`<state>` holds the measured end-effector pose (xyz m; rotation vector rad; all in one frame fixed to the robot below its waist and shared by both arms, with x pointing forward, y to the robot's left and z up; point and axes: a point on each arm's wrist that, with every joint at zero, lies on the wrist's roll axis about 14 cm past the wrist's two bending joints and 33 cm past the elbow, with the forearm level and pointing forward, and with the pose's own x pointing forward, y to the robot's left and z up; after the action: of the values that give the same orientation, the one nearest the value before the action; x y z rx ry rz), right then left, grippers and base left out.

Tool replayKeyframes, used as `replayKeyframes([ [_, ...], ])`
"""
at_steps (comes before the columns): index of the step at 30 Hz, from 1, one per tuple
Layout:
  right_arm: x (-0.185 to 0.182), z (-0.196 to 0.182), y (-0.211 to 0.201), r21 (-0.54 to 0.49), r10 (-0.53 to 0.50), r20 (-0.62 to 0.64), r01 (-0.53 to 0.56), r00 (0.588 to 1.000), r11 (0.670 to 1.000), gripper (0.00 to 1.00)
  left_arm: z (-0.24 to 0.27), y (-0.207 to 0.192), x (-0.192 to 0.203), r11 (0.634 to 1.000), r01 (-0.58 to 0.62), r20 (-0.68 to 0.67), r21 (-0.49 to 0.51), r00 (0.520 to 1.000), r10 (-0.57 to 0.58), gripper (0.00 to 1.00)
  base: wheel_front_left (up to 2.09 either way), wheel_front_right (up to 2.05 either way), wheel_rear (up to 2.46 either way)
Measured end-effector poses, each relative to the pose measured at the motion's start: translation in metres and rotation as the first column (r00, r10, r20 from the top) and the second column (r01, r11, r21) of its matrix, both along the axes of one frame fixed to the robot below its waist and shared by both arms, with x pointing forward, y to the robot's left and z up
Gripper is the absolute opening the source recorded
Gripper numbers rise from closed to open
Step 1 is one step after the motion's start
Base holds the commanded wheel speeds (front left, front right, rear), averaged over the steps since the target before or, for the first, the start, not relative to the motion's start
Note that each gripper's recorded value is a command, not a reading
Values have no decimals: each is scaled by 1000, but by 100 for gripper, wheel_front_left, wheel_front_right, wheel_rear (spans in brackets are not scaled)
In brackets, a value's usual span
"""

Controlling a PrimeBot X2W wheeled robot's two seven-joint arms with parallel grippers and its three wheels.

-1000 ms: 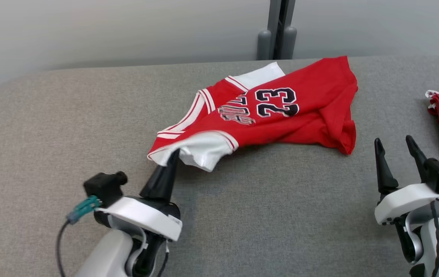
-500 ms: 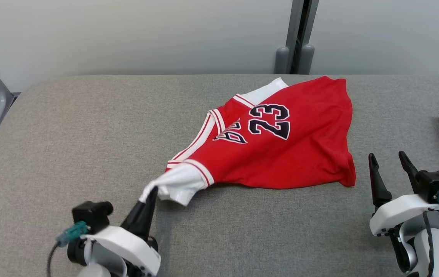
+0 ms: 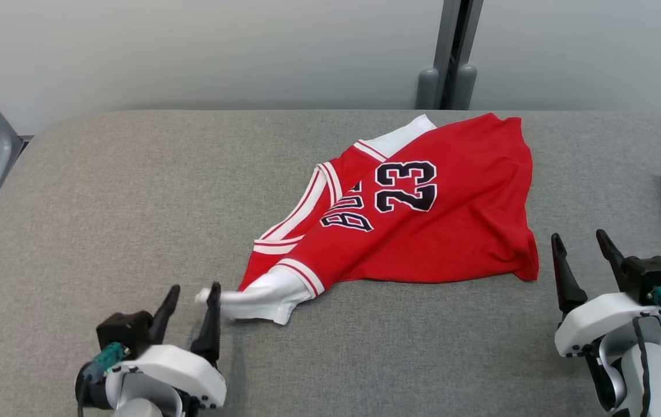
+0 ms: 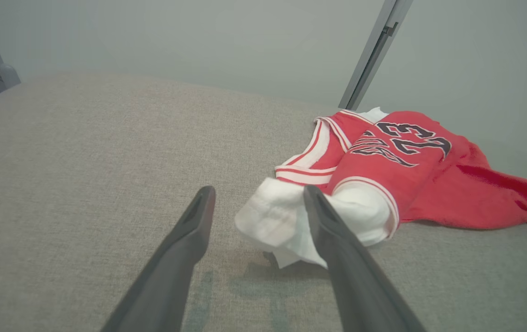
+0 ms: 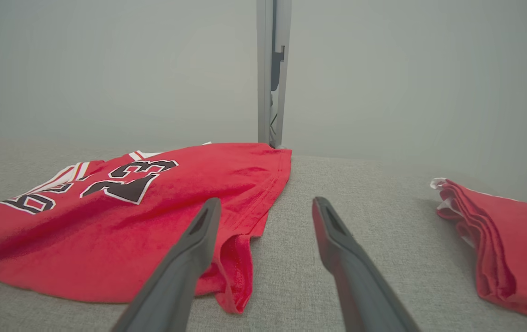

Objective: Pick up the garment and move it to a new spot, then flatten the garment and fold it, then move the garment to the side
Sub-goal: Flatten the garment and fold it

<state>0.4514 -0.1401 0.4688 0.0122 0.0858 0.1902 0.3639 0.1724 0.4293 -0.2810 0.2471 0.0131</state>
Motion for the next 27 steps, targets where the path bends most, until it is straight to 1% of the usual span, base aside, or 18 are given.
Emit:
replayKeyframes([
  [3, -1, -6, 4, -5, 17, -20, -17, 1000, 1000, 100, 15, 10, 8, 999, -50, 66, -7, 997, 50, 100, 0, 0, 0],
  [10, -4, -34, 20, -38, 86, -120, -92, 989, 995, 100, 35, 25, 13, 991, -132, 137, -36, 981, 136, 100, 0, 0, 0],
  [16, -1, -58, 38, -46, 147, -205, -159, 968, 986, 100, 25, 30, 3, 988, -152, 120, -30, 981, 155, 100, 0, 0, 0],
  [22, 9, -70, 45, -34, 164, -236, -176, 958, 984, 100, 18, 37, -2, 984, -174, 101, -24, 979, 176, 100, 0, 0, 0],
  [23, 12, -71, 45, -34, 165, -237, -178, 957, 983, 29, 17, 38, -2, 984, -178, 99, -23, 979, 180, 100, 0, 0, 0],
  [24, 14, -71, 46, -43, 172, -235, -187, 957, 981, 0, 16, 39, -2, 984, -179, 98, -22, 979, 180, 100, 0, 0, 0],
  [27, 21, -71, 44, -46, 171, -225, -186, 959, 982, 0, 14, 41, -2, 983, -185, 92, -20, 978, 186, 100, 0, 0, 0],
])
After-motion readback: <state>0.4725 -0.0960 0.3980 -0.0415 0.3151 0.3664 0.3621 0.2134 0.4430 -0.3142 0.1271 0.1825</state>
